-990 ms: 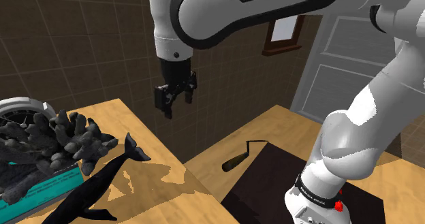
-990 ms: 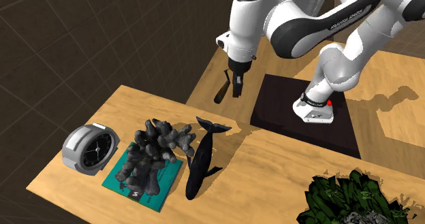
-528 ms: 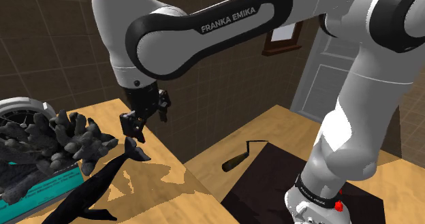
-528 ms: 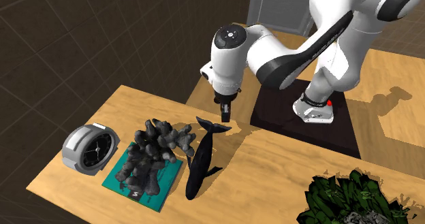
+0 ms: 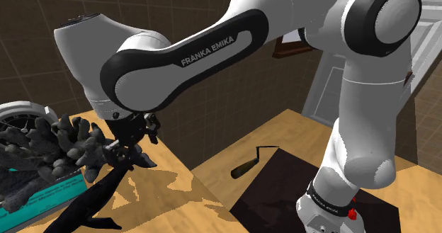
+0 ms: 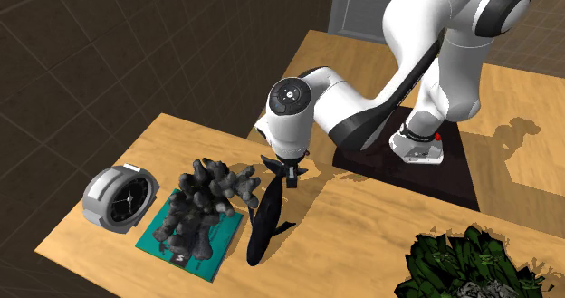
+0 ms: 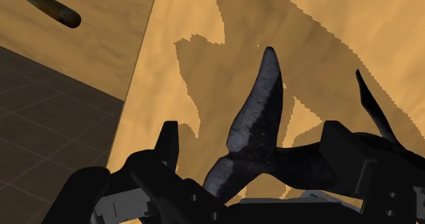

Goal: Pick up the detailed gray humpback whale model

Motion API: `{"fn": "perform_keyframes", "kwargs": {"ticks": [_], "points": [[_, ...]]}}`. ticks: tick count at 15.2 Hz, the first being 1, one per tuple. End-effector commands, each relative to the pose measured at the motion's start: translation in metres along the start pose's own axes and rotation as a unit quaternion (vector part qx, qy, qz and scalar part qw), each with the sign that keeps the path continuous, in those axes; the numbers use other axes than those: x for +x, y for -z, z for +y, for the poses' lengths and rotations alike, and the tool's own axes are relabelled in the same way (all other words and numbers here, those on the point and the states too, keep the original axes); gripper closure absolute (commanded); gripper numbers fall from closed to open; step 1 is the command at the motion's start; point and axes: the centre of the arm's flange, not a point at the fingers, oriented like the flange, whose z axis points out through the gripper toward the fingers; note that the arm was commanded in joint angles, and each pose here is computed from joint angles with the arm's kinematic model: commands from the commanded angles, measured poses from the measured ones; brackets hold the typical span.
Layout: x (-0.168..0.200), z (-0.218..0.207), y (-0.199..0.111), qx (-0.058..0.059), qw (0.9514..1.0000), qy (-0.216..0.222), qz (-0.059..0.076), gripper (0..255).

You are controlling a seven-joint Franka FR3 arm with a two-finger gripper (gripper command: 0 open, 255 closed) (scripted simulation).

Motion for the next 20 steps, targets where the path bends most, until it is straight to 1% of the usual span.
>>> {"fn": "perform_keyframes", "kwargs": {"ticks": [1, 3, 5, 6, 15, 20], "points": [[0.001, -0.002, -0.012, 0.0, 1.0, 0.0, 0.0, 0], [0.001, -0.003, -0.022, 0.0, 1.0, 0.0, 0.0, 0], [0.001, -0.004, -0.025, 0.0, 1.0, 0.0, 0.0, 0], [0.001, -0.004, -0.025, 0.0, 1.0, 0.0, 0.0, 255], [0.001, -0.004, -0.025, 0.0, 1.0, 0.0, 0.0, 255], [0.0, 0.001, 0.001, 0.0, 1.0, 0.0, 0.0, 255]]}}
